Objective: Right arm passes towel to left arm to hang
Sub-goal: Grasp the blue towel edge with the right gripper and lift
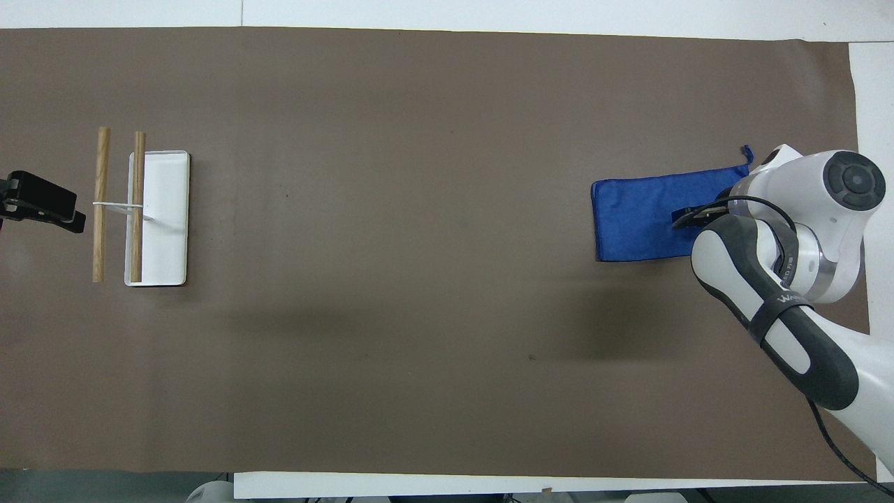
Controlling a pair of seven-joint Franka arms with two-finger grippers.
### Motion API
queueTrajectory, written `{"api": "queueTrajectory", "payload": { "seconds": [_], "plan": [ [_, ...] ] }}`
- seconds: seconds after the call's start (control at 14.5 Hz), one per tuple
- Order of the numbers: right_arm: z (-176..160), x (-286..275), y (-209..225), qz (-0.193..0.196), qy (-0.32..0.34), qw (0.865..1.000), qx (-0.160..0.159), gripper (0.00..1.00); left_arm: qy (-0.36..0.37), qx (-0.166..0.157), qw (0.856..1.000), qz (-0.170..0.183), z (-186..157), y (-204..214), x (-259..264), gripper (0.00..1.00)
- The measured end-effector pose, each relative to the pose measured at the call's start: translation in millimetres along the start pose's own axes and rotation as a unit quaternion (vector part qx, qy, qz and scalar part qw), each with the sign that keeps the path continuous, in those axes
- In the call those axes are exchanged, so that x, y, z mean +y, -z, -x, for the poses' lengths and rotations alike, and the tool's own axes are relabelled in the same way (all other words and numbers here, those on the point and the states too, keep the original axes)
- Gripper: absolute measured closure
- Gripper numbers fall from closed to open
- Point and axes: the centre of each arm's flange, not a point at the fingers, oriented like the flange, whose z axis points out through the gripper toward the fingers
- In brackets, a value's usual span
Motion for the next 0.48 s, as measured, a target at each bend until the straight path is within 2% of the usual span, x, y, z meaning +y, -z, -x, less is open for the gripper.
{"api": "queueTrajectory", "payload": {
  "seconds": [0.21,0.28,0.48],
  "plan": [
    [-1.3,-0.2,5.2,0.000,0.013,1.000,0.005,0.54,0.000,0.000,1.000,0.000,0.0,0.0,0.0,0.00],
    [-1.5,-0.6,6.6,0.000,0.013,1.000,0.006,0.68,0.000,0.000,1.000,0.000,0.0,0.0,0.0,0.00],
    [-1.7,0.4,7.2,-0.015,-0.006,1.000,0.010,0.96,0.000,0.000,1.000,0.000,0.0,0.0,0.0,0.00]
  ]
}}
